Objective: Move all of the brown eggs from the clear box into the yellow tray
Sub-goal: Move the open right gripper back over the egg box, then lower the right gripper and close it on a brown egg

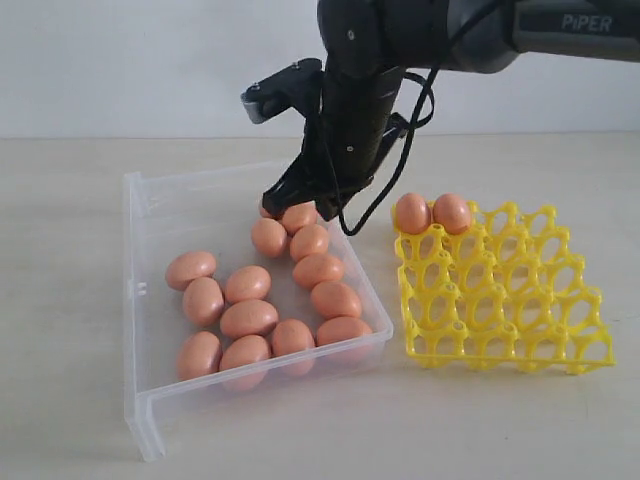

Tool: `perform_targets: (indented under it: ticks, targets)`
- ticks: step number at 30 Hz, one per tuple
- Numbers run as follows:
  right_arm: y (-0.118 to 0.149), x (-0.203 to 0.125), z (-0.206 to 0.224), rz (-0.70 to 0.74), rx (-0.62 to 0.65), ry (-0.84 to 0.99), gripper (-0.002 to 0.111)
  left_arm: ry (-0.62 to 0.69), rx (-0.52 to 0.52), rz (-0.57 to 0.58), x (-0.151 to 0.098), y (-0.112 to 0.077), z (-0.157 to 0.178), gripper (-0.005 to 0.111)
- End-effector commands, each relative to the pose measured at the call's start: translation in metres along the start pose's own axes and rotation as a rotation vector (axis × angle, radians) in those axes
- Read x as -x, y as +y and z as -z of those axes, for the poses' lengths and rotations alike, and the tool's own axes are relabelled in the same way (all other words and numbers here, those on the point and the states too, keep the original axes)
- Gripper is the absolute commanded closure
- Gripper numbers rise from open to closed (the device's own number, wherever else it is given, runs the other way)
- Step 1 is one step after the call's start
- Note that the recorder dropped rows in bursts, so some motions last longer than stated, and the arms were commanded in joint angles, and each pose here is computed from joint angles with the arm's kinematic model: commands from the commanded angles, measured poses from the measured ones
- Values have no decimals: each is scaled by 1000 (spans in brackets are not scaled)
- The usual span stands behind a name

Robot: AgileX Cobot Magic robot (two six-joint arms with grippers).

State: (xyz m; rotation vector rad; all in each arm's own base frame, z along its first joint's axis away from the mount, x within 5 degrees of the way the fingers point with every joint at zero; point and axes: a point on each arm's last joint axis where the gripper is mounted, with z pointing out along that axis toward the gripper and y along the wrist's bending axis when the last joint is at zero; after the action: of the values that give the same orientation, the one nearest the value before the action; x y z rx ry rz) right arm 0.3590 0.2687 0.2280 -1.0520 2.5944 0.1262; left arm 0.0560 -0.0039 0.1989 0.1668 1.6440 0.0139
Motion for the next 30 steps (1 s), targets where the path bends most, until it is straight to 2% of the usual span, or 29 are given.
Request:
perform_targets:
  ticks: [1, 6, 9, 17, 30]
  targets:
    - [-4, 15, 10, -19, 104, -63, 101, 0, -7, 7, -1, -1, 0, 103]
    - [-1, 27, -5, -35, 145, -65, 71, 0, -7, 7, -1, -1, 0, 103]
    - [0, 29, -22, -19, 160, 4, 58, 0, -7, 7, -1, -1, 0, 103]
    - [1, 41, -61, 20, 168, 47, 58, 0, -7, 7, -1, -1, 0, 103]
    - [3, 60, -70, 67, 172, -32, 58, 0, -7, 7, -1, -1, 0, 103]
